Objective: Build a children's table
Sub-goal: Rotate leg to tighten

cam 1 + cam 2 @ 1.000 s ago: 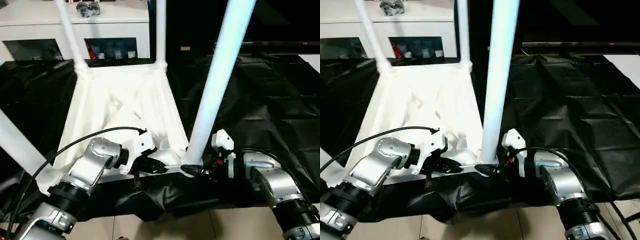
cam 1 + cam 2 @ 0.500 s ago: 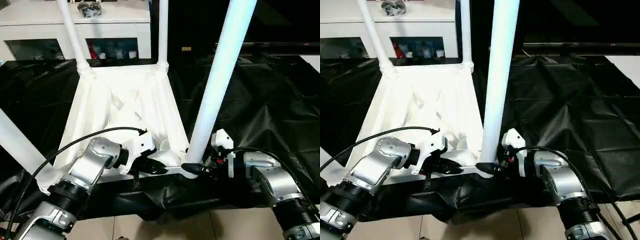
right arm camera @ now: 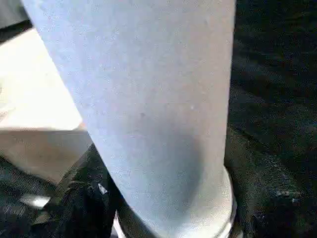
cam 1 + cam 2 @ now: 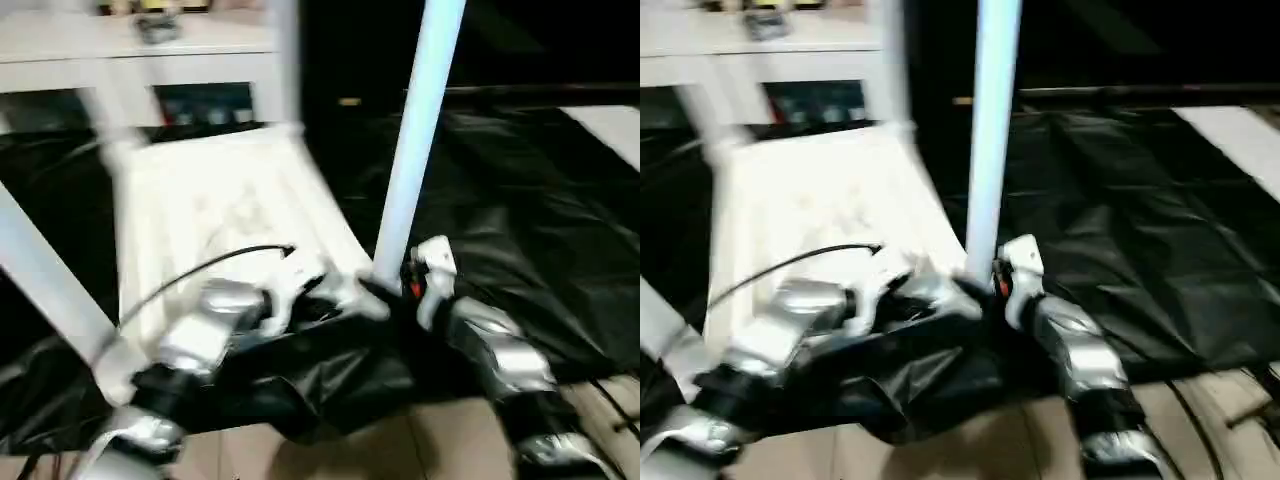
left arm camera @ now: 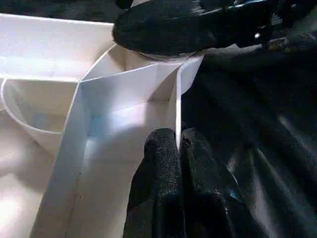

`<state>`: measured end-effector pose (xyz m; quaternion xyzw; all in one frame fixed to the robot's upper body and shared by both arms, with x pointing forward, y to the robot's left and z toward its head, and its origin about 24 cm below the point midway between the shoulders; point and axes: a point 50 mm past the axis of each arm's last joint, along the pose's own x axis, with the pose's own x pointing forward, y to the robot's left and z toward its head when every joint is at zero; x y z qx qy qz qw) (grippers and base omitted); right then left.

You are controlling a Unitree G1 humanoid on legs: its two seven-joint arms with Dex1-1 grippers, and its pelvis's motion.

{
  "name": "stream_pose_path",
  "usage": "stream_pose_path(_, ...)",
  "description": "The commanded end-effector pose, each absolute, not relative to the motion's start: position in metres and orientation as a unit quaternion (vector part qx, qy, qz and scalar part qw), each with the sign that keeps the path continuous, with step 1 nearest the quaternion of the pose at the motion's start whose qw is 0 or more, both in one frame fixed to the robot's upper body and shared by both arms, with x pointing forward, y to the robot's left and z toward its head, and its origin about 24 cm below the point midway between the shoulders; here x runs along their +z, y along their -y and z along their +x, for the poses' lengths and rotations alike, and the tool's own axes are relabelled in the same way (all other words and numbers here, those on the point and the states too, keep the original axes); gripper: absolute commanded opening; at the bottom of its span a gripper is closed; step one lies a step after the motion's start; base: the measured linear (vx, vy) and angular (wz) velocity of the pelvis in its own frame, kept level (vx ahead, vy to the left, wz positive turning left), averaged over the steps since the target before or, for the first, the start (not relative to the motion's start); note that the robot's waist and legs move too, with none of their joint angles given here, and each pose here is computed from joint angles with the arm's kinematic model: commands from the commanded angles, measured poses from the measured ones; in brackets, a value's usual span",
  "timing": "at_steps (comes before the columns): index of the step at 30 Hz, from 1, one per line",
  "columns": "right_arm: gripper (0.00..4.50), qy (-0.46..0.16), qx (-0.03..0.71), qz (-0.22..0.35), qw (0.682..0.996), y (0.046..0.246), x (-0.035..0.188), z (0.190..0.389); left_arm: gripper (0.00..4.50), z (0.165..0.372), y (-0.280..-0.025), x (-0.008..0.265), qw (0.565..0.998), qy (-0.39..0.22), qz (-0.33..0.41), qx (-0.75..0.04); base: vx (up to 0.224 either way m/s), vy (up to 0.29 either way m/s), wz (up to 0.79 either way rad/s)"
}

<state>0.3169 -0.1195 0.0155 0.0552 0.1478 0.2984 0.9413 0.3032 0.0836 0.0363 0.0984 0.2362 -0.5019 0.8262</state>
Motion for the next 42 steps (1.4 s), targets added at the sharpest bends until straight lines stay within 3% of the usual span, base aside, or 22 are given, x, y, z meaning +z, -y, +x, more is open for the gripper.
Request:
stream_pose_path(1, 2.62, -0.216, 0.328, 0.053, 0.918, 0.088, -0.013, 0.301, 0.0, 0.3, -0.044, 0.056, 0.803, -0.181, 0.081, -0.562, 0.0, 0.0, 0.0)
stream_pose_path(4, 3.32, -0.207, 0.334, 0.081, 0.916, 0.084, -0.01, 0.302, 0.0, 0.298, -0.048, 0.054, 0.801, -0.183, 0.092, -0.563, 0.0, 0.0, 0.0)
stream_pose_path(11, 3.78, -0.174, 0.392, 0.039, 0.903, 0.099, 0.001, 0.297, 0.0, 0.298, -0.061, 0.051, 0.798, -0.185, 0.12, -0.561, 0.0, 0.0, 0.0)
stream_pose_path(15, 3.78, -0.175, 0.479, -0.019, 0.86, 0.15, 0.009, 0.272, 0.0, 0.299, -0.07, 0.051, 0.792, -0.188, 0.128, -0.566, 0.028, -0.009, 0.09)
stream_pose_path(16, 3.78, -0.175, 0.479, -0.019, 0.86, 0.15, 0.009, 0.272, 0.0, 0.299, -0.07, 0.051, 0.792, -0.188, 0.128, -0.566, 0.061, -0.02, 0.15)
stream_pose_path(18, 3.78, -0.178, 0.486, -0.017, 0.856, 0.177, 0.018, 0.265, 0.0, 0.298, -0.072, 0.049, 0.789, -0.191, 0.13, -0.57, 0.059, -0.01, 0.06)
stream_pose_path(27, 3.78, -0.192, 0.471, -0.034, 0.86, 0.224, 0.036, 0.251, 0.0, 0.292, -0.075, 0.046, 0.774, -0.191, 0.127, -0.59, 0.0, 0.0, 0.0)
stream_pose_path(34, 3.78, -0.186, 0.484, -0.033, 0.855, 0.22, 0.04, 0.246, 0.0, 0.29, -0.076, 0.047, 0.767, -0.191, 0.125, -0.6, 0.0, 0.0, 0.0)
stream_pose_path(41, 3.78, -0.169, 0.448, -0.033, 0.878, 0.214, 0.043, 0.258, 0.0, 0.29, -0.077, 0.049, 0.757, -0.189, 0.133, -0.612, 0.0, 0.0, 0.0)
stream_pose_path(42, 4.08, -0.167, 0.442, -0.014, 0.881, 0.214, 0.045, 0.259, 0.0, 0.29, -0.078, 0.05, 0.757, -0.189, 0.134, -0.611, 0.0, 0.0, 0.0)
